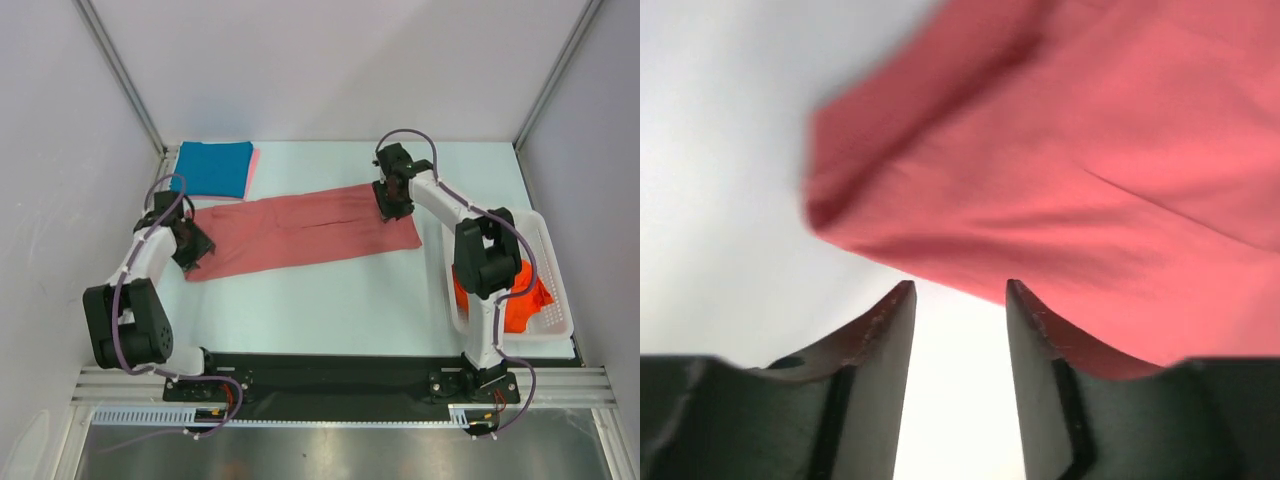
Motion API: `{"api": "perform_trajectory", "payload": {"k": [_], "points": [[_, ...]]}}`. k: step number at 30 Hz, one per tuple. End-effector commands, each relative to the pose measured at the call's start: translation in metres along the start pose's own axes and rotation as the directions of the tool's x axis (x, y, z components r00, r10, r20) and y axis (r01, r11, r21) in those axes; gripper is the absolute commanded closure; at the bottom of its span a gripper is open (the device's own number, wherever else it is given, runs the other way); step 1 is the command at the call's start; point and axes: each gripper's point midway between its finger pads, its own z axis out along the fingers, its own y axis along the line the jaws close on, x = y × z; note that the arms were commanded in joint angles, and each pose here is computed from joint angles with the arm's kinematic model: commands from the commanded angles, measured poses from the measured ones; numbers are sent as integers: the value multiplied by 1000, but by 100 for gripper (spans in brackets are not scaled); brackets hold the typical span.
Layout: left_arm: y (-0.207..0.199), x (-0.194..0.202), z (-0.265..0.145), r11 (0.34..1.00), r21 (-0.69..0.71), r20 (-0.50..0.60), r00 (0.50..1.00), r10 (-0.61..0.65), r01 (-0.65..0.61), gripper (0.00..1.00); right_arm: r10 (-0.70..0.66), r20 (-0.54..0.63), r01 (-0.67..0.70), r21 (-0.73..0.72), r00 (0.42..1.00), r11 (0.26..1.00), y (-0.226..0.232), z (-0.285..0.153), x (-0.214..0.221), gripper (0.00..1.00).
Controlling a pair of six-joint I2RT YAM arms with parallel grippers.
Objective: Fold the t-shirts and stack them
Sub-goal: Fold the tshirt
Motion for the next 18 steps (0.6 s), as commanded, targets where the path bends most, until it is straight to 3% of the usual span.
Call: {"api": "perform_trajectory", "payload": {"k": [1,2,3,4,7,11,17,18], "points": [[-38,-9,-30,996,73,95,994,51,-58,40,-144,106,148,-30,984,989,-4,-9,-33,57],[-43,-5,-30,996,82,74,997,36,-42,36,-156,89,160,-42,984,986,-4,0,-32,48],[-51,-6,-34,995,100,63,998,16,-22,35,-166,74,170,-48,983,984,-5,4,-33,45],[-56,-4,-33,995,97,43,999,-29,24,27,-177,100,184,-70,979,980,1,2,-44,42],[-64,-1,-28,988,90,-14,992,-126,127,0,-251,130,262,-68,959,963,6,9,-51,19],[-81,-8,-22,975,41,-63,975,-215,218,0,-400,201,430,-140,894,892,22,9,-52,4],[-103,-8,-22,952,-109,-112,948,-299,288,0,-493,240,547,-309,836,778,47,14,-43,0],[-102,-3,-11,935,-169,-125,935,-333,311,0,-539,254,595,-313,803,740,49,16,-40,0]]}}
